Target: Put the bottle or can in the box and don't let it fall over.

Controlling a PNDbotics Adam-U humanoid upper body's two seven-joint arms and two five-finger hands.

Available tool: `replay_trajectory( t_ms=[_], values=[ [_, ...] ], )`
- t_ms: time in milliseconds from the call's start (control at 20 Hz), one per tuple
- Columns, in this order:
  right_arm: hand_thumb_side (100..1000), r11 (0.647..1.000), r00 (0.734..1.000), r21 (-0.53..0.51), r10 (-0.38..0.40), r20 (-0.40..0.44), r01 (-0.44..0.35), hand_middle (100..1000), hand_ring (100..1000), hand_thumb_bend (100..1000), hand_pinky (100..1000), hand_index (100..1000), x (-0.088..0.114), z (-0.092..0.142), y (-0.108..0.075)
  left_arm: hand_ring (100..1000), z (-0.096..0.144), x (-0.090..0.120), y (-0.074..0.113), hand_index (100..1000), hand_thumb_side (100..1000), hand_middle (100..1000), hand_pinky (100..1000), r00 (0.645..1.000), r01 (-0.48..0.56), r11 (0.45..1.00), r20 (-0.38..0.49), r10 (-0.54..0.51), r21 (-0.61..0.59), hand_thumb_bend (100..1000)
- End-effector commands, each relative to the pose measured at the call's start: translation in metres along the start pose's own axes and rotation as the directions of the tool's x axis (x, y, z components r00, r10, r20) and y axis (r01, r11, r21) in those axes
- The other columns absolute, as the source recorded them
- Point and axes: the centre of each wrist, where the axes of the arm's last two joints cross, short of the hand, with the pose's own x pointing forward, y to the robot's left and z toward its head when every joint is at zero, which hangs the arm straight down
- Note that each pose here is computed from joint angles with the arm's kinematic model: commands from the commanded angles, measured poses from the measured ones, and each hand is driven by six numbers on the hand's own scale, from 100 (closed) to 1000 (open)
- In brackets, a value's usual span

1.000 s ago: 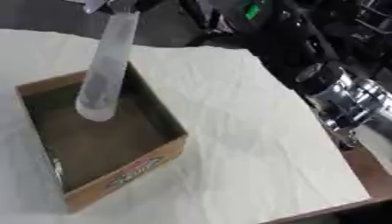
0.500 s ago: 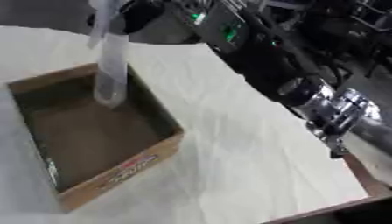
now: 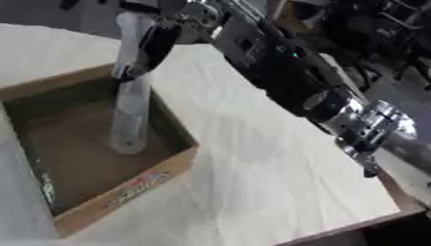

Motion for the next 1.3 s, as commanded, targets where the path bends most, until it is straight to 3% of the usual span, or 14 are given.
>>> replay_trajectory(
  t_ms=[50, 100, 600, 950, 1300],
  values=[
    [120, 0.998, 1.0, 0.057, 0.007, -0.001, -0.006, 964, 1000, 658, 808, 895, -0.0029, 0.0052, -0.0049, 432, -0.0024, 0.0074, 0.0005, 811, 744, 668, 654, 1.0, 0.02, 1.0, 0.024, -0.019, -0.009, 113],
    [185, 0.998, 1.0, 0.065, 0.0, 0.0, 0.0, 965, 1000, 632, 809, 894, -0.003, 0.0055, -0.005, 432, -0.0024, 0.0073, 0.0004, 811, 745, 668, 654, 1.0, 0.02, 1.0, 0.023, -0.02, -0.009, 113],
    [209, 0.991, 0.999, 0.128, -0.037, 0.025, 0.034, 969, 1000, 616, 819, 896, -0.0006, 0.0063, -0.0041, 424, -0.0026, 0.0073, 0.0002, 811, 744, 668, 654, 1.0, 0.022, 1.0, 0.021, -0.021, -0.01, 112],
    [199, 0.977, 0.997, 0.21, -0.048, 0.066, 0.033, 980, 1000, 609, 844, 906, 0.0021, 0.0063, 0.0018, 418, -0.0026, 0.0073, 0.0003, 812, 745, 667, 654, 0.999, 0.023, 1.0, 0.024, -0.023, -0.009, 111],
    [152, 0.966, 0.988, 0.243, -0.12, 0.102, 0.092, 990, 1000, 506, 865, 915, 0.005, 0.0078, -0.0028, 415, -0.0021, 0.0069, 0.0002, 812, 746, 667, 654, 0.999, 0.026, 1.0, 0.021, -0.025, -0.012, 111]
  ],
)
